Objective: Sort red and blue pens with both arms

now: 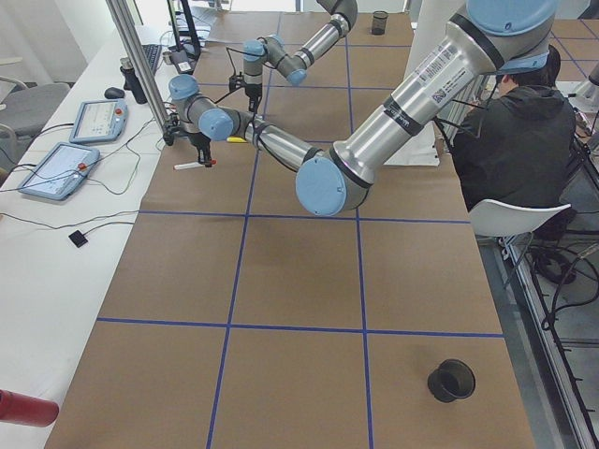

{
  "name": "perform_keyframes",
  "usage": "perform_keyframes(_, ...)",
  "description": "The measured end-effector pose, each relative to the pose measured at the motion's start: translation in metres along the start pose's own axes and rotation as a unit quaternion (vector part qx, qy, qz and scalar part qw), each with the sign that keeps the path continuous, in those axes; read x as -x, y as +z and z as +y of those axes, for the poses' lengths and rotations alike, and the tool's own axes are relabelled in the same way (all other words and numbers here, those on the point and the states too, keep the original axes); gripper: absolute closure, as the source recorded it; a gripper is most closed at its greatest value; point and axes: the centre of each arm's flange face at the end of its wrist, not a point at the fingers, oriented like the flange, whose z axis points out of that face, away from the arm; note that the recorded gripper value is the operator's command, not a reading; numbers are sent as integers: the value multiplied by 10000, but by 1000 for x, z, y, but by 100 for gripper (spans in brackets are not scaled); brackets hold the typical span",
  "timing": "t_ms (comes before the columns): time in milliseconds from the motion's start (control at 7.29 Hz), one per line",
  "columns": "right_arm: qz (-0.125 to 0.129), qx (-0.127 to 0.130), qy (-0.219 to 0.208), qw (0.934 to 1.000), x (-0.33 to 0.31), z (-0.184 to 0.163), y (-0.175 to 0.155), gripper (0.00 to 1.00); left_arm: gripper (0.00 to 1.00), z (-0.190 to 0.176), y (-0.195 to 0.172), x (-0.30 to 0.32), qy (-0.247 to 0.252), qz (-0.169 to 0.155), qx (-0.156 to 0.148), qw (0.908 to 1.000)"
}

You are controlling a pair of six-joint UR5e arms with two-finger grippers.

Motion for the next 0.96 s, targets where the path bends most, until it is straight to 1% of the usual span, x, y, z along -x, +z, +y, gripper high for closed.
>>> perform_keyframes(961, -2, 48, -28, 10000, 2, 5, 4, 50, 100, -1, -5, 1, 0, 40, -10, 10000)
